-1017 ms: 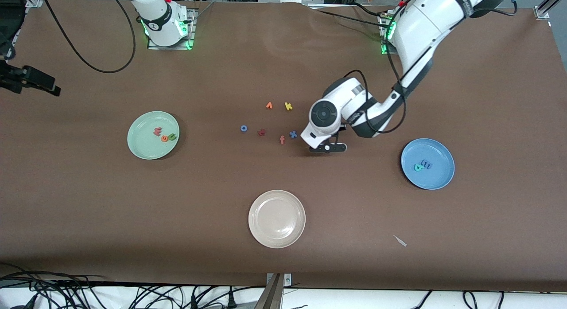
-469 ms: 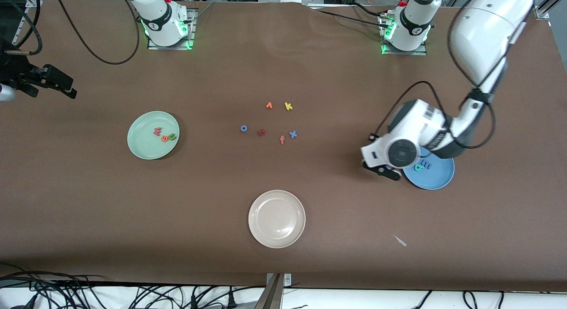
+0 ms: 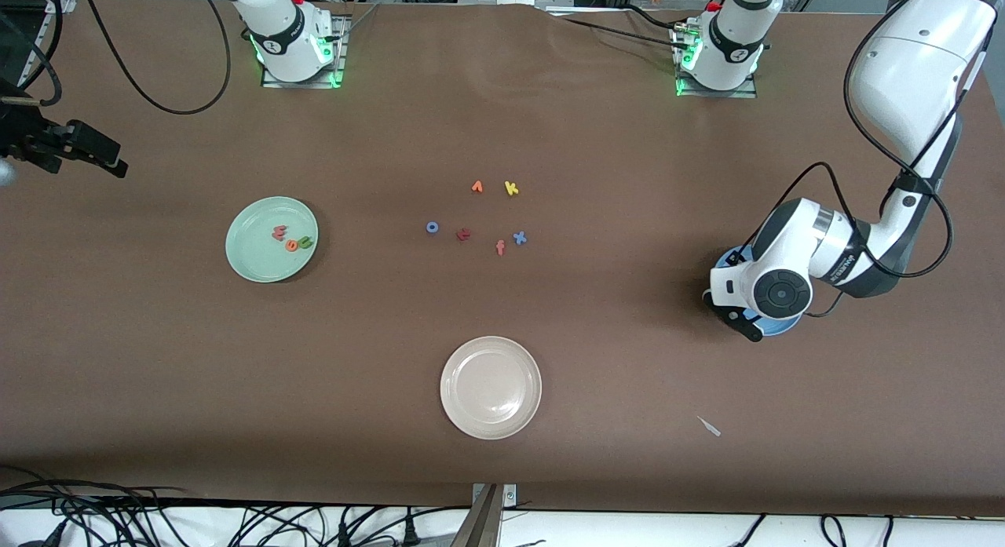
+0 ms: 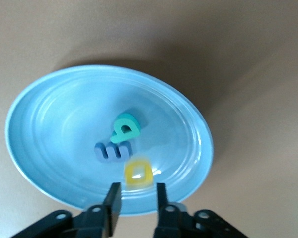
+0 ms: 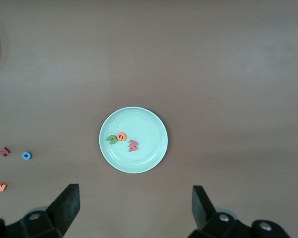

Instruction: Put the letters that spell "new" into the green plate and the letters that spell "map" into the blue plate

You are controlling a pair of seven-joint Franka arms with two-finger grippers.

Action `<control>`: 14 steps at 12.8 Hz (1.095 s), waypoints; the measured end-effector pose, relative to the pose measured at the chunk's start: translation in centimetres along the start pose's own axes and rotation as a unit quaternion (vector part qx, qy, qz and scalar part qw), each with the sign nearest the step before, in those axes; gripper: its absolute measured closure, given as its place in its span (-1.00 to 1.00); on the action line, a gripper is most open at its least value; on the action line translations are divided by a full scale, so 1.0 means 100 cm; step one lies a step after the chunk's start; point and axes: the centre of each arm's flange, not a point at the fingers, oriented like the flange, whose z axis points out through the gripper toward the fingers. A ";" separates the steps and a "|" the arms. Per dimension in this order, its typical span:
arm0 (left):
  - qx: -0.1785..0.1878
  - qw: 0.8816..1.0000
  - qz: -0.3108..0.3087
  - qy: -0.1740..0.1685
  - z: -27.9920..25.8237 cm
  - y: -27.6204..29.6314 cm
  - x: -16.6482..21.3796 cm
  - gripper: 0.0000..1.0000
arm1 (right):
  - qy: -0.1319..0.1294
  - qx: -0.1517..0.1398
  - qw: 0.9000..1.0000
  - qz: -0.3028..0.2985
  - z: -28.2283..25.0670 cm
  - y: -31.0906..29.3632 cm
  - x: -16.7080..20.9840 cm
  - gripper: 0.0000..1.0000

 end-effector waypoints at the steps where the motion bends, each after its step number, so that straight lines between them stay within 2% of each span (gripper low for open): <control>1: 0.002 1.000 -0.005 0.007 -0.006 -0.006 -0.001 -0.06 | -0.002 0.000 1.000 -0.001 0.002 -0.001 0.001 -1.00; 3: 0.000 1.000 -0.026 0.017 -0.033 -0.023 -0.008 -0.49 | -0.002 0.000 1.000 -0.002 0.002 -0.002 0.001 -1.00; 5: -0.003 0.999 -0.053 0.009 -0.062 -0.045 -0.025 -0.94 | -0.002 0.000 1.000 -0.002 0.002 -0.002 0.001 -1.00; 6: -0.012 0.998 -0.065 0.008 -0.076 -0.053 -0.035 -1.00 | -0.002 0.000 1.000 -0.002 0.002 -0.002 0.001 -1.00; 10: -0.016 0.995 -0.095 0.020 -0.110 -0.070 -0.061 -1.00 | -0.002 0.000 1.000 -0.003 0.002 -0.003 0.001 -1.00; 11: -0.028 0.993 -0.111 0.027 -0.112 -0.078 -0.071 -1.00 | -0.002 0.000 1.000 -0.003 0.002 -0.003 0.001 -1.00; 14: -0.059 0.975 -0.202 0.074 -0.140 -0.110 -0.122 -1.00 | -0.002 0.000 1.000 -0.004 0.002 -0.004 0.001 -1.00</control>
